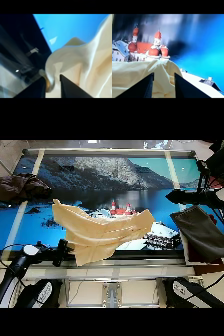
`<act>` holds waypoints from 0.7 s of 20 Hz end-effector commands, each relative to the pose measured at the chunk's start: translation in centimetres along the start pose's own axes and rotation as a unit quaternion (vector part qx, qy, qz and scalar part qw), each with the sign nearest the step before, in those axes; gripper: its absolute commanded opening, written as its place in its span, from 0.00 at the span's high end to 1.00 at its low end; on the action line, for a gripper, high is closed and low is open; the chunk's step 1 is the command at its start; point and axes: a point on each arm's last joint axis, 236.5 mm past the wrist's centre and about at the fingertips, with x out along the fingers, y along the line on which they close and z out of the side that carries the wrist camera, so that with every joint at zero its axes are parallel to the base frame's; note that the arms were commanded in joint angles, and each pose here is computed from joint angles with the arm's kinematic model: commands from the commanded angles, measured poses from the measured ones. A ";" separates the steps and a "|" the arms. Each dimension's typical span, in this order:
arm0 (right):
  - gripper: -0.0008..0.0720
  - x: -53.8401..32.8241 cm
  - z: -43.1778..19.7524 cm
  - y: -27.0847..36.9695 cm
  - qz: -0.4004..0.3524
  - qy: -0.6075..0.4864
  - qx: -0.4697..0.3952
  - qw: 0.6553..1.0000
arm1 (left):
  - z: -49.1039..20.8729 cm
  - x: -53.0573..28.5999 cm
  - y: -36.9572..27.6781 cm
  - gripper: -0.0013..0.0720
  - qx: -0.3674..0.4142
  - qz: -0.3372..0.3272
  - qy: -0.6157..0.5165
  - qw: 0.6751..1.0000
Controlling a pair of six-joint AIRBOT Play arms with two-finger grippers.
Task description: Fold the shirts.
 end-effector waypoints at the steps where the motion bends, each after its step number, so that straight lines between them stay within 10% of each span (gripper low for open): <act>1: 0.56 0.0 -0.3 0.2 0.003 0.006 0.000 1.000 | 0.8 0.1 -2.2 0.97 0.000 -0.045 -0.014 0.999; 8: 0.56 2.1 -8.2 -2.8 -0.031 0.129 0.001 0.991 | 1.4 -3.7 -7.6 0.97 0.140 -0.137 -0.074 0.978; 14: 0.37 10.0 -14.5 -2.2 0.040 0.165 0.068 0.983 | 1.3 -4.2 -8.0 0.97 0.151 -0.145 -0.080 0.975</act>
